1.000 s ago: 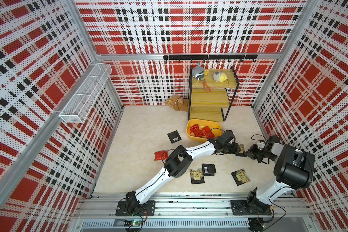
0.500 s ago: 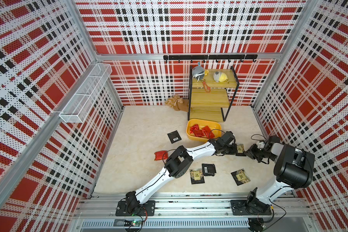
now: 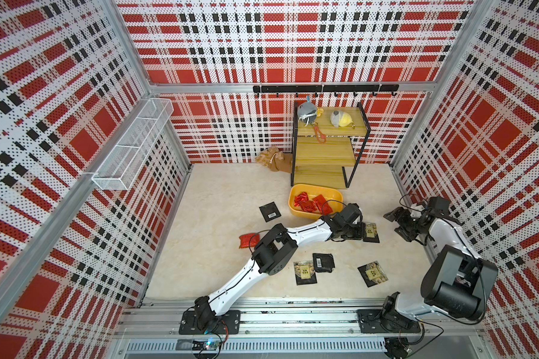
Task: Put the tea bags into the storage box
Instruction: Pick up the tea bag from the center of the board, then place the tea bag in the storage box.
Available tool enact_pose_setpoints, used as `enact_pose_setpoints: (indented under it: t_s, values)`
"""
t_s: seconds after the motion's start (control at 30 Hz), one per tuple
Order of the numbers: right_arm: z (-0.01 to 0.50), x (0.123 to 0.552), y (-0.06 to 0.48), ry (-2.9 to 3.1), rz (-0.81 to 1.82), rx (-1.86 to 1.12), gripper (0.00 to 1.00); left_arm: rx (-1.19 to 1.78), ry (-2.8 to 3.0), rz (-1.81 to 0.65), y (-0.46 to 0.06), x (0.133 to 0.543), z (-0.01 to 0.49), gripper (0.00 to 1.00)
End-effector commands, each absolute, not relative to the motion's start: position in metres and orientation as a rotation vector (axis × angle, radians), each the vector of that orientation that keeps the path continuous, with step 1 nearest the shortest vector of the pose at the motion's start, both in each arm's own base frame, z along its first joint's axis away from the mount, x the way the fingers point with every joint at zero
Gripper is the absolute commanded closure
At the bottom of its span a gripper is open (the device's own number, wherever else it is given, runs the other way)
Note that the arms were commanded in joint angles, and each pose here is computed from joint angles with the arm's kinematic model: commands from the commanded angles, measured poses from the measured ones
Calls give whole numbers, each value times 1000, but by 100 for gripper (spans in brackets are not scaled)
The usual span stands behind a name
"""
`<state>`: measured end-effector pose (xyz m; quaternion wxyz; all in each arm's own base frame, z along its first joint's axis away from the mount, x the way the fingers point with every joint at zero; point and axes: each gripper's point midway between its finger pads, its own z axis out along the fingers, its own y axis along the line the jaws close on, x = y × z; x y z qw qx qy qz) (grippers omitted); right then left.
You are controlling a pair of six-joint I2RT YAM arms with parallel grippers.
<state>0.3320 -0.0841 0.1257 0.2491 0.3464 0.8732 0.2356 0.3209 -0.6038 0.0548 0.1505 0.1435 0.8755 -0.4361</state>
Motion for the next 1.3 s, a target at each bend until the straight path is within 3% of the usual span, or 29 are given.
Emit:
enact_pose_setpoints:
  t_s: [0.0, 0.2, 0.33, 0.7, 0.73, 0.77, 0.87, 1.0, 1.07, 1.27]
  values:
    - [144, 321, -83, 2353, 629, 989, 17, 418, 2306, -1355, -597, 339, 161, 100]
    - [153, 309, -72, 2328, 661, 989, 15, 339, 2222, -1310, -547, 368, 219, 100]
    - [146, 297, -63, 2336, 675, 988, 14, 272, 2210, -1236, -503, 386, 226, 100]
    - [92, 246, -41, 2452, 632, 1120, 10, 163, 2294, -1087, -424, 433, 177, 100]
    - [89, 241, -40, 2466, 624, 1130, 10, 156, 2303, -1083, -421, 435, 172, 94]
    - [85, 236, -38, 2482, 613, 1135, 10, 149, 2309, -1075, -418, 437, 169, 78]
    - [74, 222, -35, 2532, 588, 1163, 10, 142, 2313, -1066, -413, 439, 164, 51]
    - [65, 212, -29, 2540, 594, 1206, 10, 131, 2291, -1077, -409, 440, 170, 24]
    - [65, 209, -26, 2543, 580, 1251, 9, 134, 2276, -1085, -409, 440, 177, 1]
    - [50, 194, -7, 2631, 525, 1276, 5, 127, 2241, -1088, -403, 438, 195, 1]
